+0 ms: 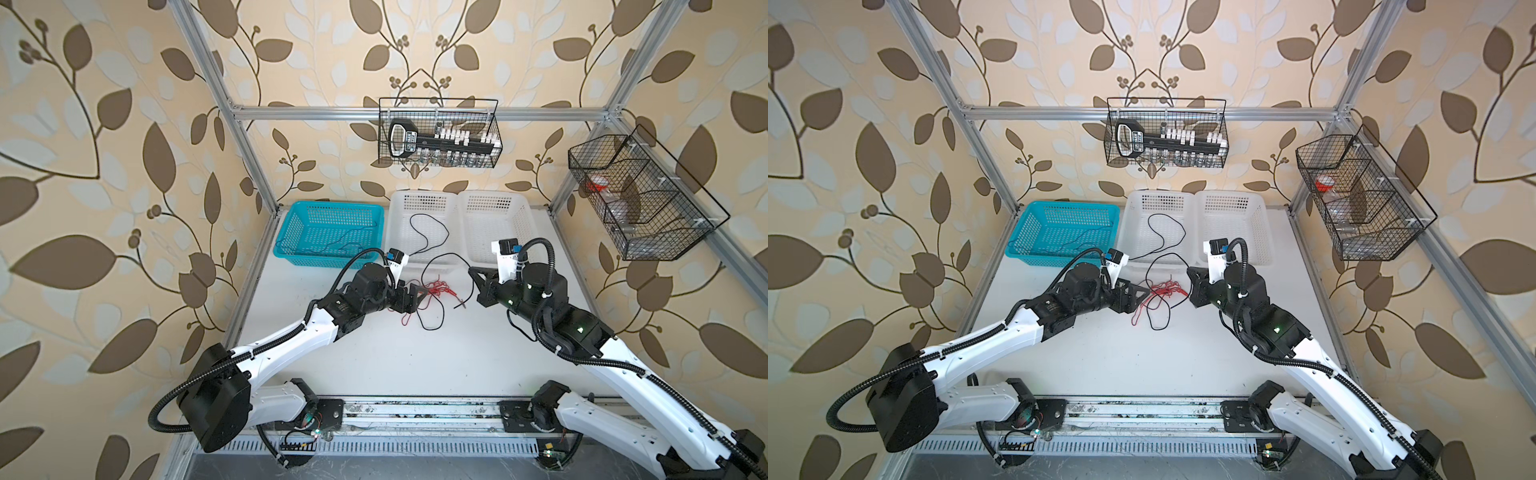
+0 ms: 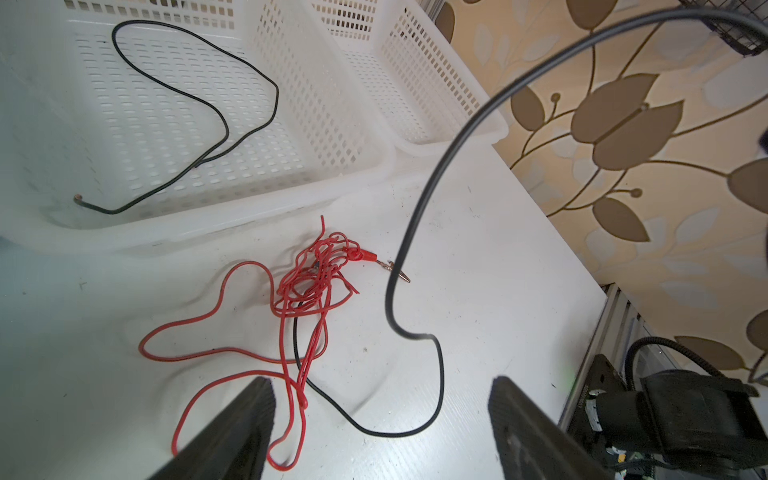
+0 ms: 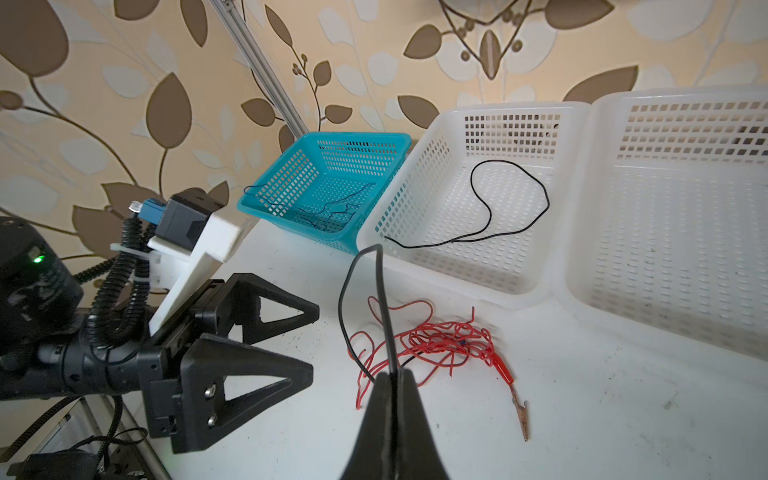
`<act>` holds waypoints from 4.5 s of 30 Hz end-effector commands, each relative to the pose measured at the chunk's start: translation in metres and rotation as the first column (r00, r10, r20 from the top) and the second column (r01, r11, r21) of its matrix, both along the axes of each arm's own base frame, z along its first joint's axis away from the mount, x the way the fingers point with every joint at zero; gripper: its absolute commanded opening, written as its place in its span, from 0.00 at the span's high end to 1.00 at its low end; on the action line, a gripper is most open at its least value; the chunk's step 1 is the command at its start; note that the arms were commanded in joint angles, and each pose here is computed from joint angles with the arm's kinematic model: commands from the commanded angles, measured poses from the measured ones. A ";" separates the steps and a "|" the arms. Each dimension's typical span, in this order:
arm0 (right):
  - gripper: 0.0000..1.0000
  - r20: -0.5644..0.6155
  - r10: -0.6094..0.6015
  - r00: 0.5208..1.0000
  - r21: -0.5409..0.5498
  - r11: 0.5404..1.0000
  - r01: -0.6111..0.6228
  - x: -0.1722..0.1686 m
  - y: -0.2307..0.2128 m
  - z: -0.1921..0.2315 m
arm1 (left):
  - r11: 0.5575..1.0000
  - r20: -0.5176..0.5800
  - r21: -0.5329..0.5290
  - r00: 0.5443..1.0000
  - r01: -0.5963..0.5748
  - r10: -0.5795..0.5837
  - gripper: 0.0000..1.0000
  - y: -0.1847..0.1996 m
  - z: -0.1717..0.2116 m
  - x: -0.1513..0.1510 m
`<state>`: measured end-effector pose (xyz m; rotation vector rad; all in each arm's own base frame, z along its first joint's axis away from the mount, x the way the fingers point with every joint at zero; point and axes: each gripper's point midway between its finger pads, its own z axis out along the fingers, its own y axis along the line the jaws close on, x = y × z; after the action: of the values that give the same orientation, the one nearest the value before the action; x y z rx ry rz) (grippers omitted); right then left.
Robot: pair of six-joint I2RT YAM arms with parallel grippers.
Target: Untangle the cables
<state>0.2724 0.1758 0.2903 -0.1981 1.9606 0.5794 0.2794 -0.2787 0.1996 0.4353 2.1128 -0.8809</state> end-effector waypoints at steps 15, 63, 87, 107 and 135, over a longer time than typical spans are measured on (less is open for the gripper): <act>1.00 0.108 0.036 0.994 0.087 0.995 -0.046 -0.008 0.004 0.043 | 0.997 0.042 -0.050 0.998 0.055 -0.053 0.25 -0.046 0.001 0.007; 0.94 0.017 -0.051 0.999 0.031 0.998 0.051 0.001 -0.026 -0.024 | 0.992 0.193 -0.123 0.981 0.042 -0.018 1.00 -0.057 0.130 0.012; 0.71 -0.104 -0.058 0.993 0.022 0.998 0.061 0.002 -0.030 -0.092 | 0.993 0.385 -0.116 0.920 -0.023 0.066 1.00 -0.042 0.234 0.024; 0.70 -0.146 -0.046 0.988 0.012 0.999 0.048 0.005 -0.027 -0.110 | 0.992 0.519 -0.002 0.848 -0.127 0.110 1.00 -0.046 0.225 0.096; 0.70 -0.173 -0.045 0.984 0.004 0.999 0.047 -0.004 -0.030 -0.118 | 0.864 -0.037 0.353 0.918 -0.358 0.395 1.00 0.005 -0.032 0.220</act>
<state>0.2722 0.1468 0.1814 -0.1021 2.1012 0.5875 0.4912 -0.2923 0.1619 0.2549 2.3179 -0.3360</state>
